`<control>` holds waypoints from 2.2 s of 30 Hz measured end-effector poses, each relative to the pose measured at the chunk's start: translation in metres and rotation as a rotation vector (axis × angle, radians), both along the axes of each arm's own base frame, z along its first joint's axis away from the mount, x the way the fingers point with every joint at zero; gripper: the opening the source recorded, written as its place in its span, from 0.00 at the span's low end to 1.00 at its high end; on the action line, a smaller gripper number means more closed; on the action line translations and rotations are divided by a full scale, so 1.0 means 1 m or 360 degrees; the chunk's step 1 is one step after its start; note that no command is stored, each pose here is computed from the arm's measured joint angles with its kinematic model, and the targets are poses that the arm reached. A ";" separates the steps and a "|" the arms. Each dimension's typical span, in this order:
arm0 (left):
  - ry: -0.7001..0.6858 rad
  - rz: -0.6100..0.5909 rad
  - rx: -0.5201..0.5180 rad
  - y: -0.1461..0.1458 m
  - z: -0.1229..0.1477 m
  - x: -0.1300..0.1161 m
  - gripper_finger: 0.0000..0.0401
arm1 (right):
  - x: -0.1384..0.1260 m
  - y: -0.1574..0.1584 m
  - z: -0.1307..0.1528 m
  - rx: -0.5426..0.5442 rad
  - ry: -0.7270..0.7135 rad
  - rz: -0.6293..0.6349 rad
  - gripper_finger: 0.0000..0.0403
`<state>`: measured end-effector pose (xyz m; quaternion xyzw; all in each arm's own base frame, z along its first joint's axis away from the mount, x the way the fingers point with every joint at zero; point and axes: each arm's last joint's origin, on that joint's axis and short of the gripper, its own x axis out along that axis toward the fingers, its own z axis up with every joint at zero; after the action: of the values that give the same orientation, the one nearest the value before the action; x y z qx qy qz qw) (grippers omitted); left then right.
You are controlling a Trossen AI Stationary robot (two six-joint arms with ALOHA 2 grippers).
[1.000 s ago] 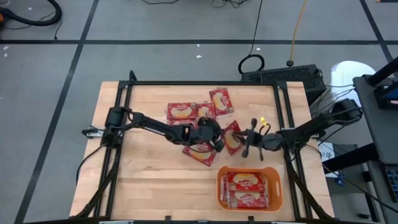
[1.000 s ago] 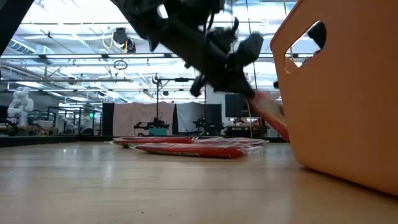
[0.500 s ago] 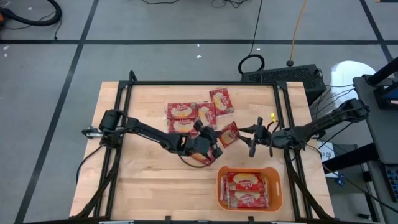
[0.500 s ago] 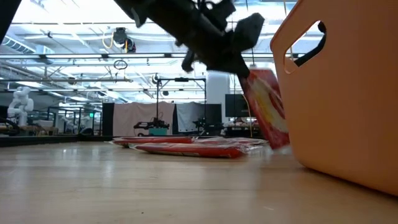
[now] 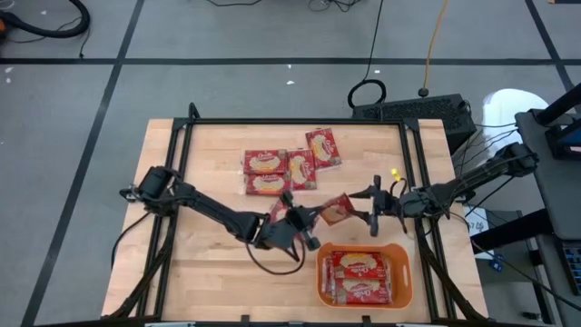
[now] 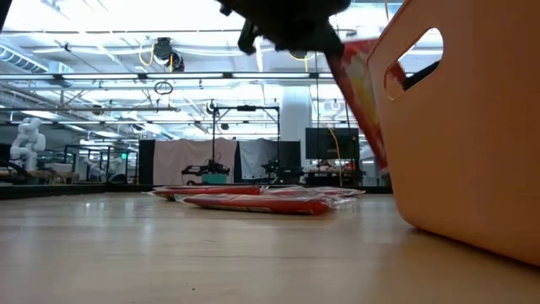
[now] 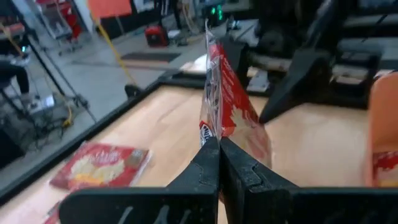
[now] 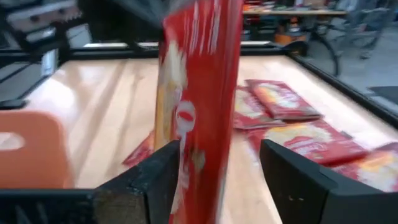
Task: Sort popcorn bags into baskets
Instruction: Put the red popcorn bag into the orange bin
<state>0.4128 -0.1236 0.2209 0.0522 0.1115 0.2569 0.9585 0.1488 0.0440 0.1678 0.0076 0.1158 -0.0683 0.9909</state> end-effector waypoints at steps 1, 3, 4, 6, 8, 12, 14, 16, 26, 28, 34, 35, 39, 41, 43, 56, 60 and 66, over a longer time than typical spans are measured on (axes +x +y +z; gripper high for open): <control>-0.0015 -0.0014 0.0018 -0.003 0.002 0.000 0.00 | 0.000 0.000 0.000 0.0007 0.0003 0.0019 0.54; -0.0034 -0.0037 0.0058 -0.008 0.005 -0.001 0.00 | 0.000 0.001 0.000 0.0024 0.0008 0.0061 0.53; -0.0042 -0.0049 0.0075 -0.010 0.006 -0.001 0.00 | 0.000 0.002 -0.001 0.0031 0.0013 0.0095 0.53; -0.0062 -0.0065 0.0093 -0.012 0.008 -0.002 0.00 | 0.000 0.003 -0.001 0.0045 0.0021 0.0169 0.51; -0.0078 -0.0070 0.0099 -0.014 0.010 -0.002 0.00 | 0.000 0.004 0.000 0.0058 0.0018 0.0217 0.47; -0.0073 -0.0067 0.0103 -0.012 0.009 -0.001 0.01 | 0.001 0.005 0.003 0.0105 -0.0041 0.0274 0.32; -0.0075 -0.0058 0.0102 -0.010 0.010 -0.001 0.03 | 0.002 0.006 0.006 0.0117 -0.0081 0.0303 0.24; -0.0082 -0.0050 0.0090 -0.008 0.010 0.000 0.04 | 0.002 0.007 0.007 0.0122 -0.0101 0.0332 0.15; -0.0229 -0.0028 -0.0027 -0.008 0.015 0.001 0.25 | 0.003 0.006 0.013 0.0293 -0.0202 0.0290 0.10; -0.0269 0.0033 0.0028 -0.016 0.023 -0.002 0.37 | 0.003 0.006 0.015 0.0321 -0.0239 0.0290 0.10; -0.0066 0.0409 0.0415 -0.049 0.046 -0.017 0.67 | 0.004 0.005 0.022 0.0373 -0.0355 0.0257 0.06; -0.0017 0.0477 0.0466 -0.055 0.050 -0.020 0.70 | 0.004 0.005 0.023 0.0371 -0.0359 0.0237 0.05; 0.0022 0.0495 0.0515 -0.076 0.062 -0.031 0.76 | 0.004 0.005 0.024 0.0379 -0.0391 0.0202 0.03; 0.0008 0.0426 0.0518 -0.085 0.066 -0.033 0.75 | 0.004 0.005 0.027 0.0401 -0.0435 0.0180 0.04; -0.0040 0.0315 0.0496 -0.092 0.067 -0.033 0.73 | 0.004 0.005 0.030 0.0419 -0.0493 0.0179 0.04; -0.0072 -0.0180 0.0644 -0.094 0.067 -0.022 0.55 | 0.011 0.001 0.052 0.0440 -0.0989 0.0086 0.04; 0.0045 -0.0181 0.0863 -0.096 0.067 -0.011 0.59 | 0.015 0.001 0.051 0.0593 -0.1064 0.0086 0.04; 0.0308 -0.0076 0.1224 -0.101 0.062 0.021 0.72 | 0.015 0.000 0.057 0.0966 -0.1282 0.0140 0.04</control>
<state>0.4333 -0.2250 0.2825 0.4339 0.0957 0.2514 0.8599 0.1634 0.0441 0.2251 0.3161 -0.2608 0.0185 0.9120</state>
